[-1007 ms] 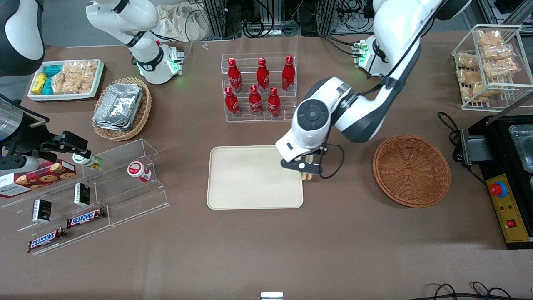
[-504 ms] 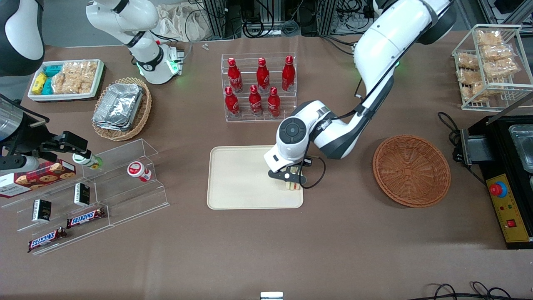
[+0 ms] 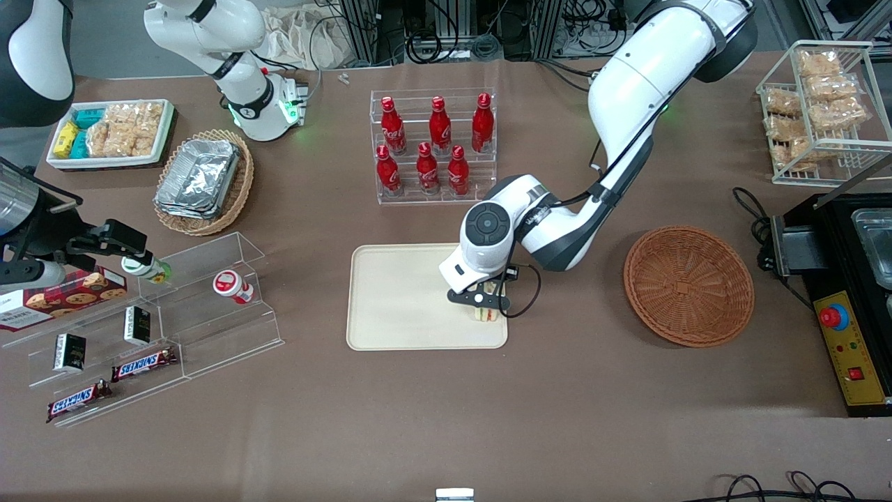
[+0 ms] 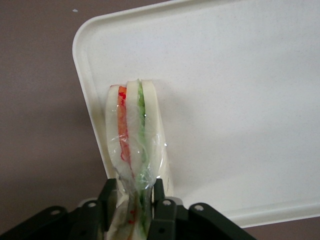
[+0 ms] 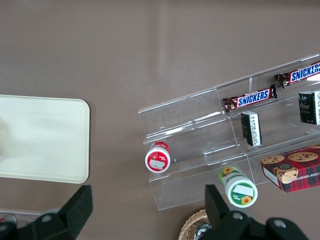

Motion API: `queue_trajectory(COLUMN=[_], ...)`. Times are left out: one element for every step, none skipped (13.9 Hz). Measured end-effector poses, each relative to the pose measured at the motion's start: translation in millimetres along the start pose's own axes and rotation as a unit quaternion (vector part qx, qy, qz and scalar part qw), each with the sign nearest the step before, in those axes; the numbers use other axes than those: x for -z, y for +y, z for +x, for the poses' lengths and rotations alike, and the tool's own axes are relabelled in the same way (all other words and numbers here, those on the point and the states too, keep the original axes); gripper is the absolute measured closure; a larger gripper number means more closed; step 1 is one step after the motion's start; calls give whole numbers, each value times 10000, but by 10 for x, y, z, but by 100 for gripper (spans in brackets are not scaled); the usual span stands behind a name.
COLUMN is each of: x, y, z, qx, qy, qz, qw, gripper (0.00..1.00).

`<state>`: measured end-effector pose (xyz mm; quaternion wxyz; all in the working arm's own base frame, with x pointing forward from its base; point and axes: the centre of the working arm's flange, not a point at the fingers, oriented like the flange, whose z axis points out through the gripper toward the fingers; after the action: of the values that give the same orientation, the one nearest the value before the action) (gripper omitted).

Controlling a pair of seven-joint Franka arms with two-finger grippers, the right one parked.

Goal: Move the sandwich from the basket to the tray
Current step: 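Lower the sandwich onto the tray and open the left gripper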

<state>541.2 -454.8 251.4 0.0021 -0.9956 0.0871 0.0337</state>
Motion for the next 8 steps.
queue_trajectory(x=[16, 41, 81, 146, 251, 402, 584, 785], y=[3, 0, -17, -48, -107, -223, -387, -569], z=[8, 22, 35, 41, 44, 60, 87, 114], qx=[50, 109, 151, 175, 221, 303, 391, 436], qy=[15, 33, 36, -3, -67, -119, -160, -212], qz=[-7, -12, 3, 71, 188, 313, 400, 427], qw=[10000, 9999, 9999, 9998, 9996, 9990, 9983, 9979], gripper=[47, 38, 27, 18, 9, 1, 0, 0])
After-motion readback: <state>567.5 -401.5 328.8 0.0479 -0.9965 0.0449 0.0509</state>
